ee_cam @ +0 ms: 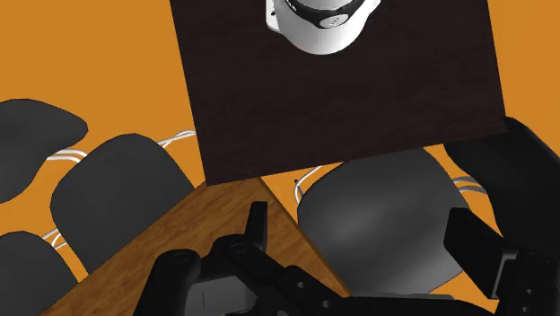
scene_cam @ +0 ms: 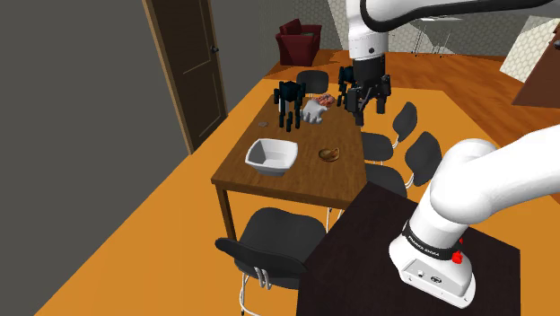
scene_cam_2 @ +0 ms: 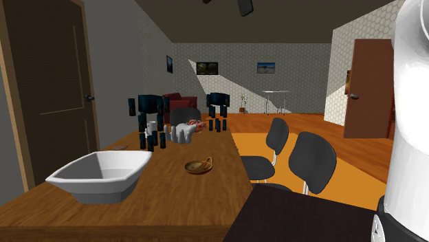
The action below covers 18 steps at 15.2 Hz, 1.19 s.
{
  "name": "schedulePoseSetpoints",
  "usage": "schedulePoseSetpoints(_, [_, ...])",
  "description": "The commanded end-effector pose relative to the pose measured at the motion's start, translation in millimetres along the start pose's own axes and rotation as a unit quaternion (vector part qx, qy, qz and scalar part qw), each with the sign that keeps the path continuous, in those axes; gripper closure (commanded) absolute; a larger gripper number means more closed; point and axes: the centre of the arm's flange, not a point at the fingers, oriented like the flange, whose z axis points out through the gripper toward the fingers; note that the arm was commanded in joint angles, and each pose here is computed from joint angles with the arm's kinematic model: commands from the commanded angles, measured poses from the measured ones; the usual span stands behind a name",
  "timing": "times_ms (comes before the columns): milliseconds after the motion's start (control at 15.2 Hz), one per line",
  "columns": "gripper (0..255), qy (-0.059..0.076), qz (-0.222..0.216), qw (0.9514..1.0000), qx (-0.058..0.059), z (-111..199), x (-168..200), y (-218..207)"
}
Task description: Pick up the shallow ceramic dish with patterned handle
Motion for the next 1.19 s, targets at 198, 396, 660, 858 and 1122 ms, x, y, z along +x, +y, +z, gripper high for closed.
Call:
schedulePoseSetpoints(198, [0, 0.007, 0.004, 0.9999, 0.015, 19, 24, 27])
schedulePoseSetpoints(396, [0, 0.014, 0.007, 0.9994, 0.03, 39, 49, 54])
schedulePoseSetpoints(660, [0, 0.023, 0.012, 0.9984, 0.051, 66, 82, 88])
schedulePoseSetpoints(858, [0, 0.029, 0.016, 0.9973, 0.066, 87, 106, 114])
schedulePoseSetpoints(1122, [0, 0.038, 0.021, 0.9953, 0.086, 116, 139, 147])
